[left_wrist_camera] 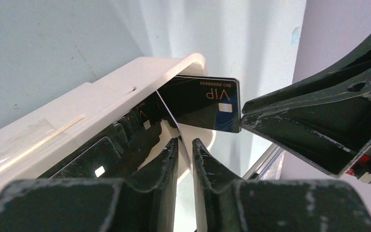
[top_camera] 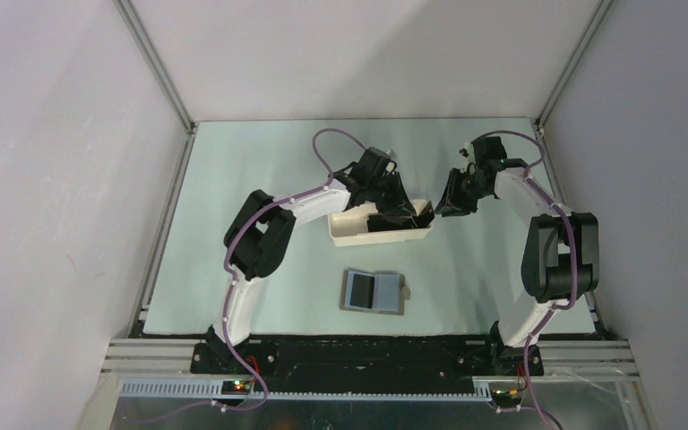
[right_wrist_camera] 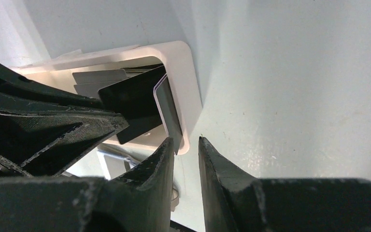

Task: Put the credit cards into the card holder
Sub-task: Pick up the credit card from the storage box.

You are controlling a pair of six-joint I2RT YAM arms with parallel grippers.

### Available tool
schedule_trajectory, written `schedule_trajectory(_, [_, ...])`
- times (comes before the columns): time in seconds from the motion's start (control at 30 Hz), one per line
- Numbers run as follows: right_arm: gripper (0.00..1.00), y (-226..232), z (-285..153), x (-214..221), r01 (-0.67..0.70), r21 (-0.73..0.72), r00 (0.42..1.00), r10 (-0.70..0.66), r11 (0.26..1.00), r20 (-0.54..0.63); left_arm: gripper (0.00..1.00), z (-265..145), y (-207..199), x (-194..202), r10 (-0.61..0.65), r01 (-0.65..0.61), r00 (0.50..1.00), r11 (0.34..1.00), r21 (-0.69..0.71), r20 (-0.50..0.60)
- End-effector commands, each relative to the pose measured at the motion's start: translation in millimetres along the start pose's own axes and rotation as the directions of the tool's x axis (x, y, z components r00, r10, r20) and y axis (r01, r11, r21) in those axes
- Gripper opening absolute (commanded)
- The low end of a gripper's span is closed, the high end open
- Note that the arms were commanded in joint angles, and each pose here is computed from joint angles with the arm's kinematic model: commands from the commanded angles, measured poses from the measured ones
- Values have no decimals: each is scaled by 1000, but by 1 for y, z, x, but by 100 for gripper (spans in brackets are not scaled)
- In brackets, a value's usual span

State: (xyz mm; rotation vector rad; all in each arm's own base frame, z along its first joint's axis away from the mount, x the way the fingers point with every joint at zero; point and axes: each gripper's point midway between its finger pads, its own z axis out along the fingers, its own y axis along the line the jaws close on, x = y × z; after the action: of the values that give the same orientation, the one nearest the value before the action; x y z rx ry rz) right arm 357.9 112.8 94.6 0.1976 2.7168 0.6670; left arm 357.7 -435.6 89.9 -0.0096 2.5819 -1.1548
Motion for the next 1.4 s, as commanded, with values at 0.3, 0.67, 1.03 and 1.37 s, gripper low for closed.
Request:
schedule_trajectory(0.3, [29,-19,-2,-3,23,101,1000,-25,995,16,27,-3,15,-1,2,-2,1000,996,-85,-2])
schedule_trajectory(0.67, [46,1,-21,-9,51,48,996,-55,998,72,0,-35,-11,-17,50,-45,996,997,-56,78])
schedule_trajectory(1.03, [82,57,-89,-11,76,-132,975,-46,988,218,0,-149,-53,-50,117,-104,925,993,-56,361])
schedule_trajectory(1.37, [78,159,-171,16,72,-666,943,168,742,289,0,-260,-80,-44,-175,-8,763,960,279,622])
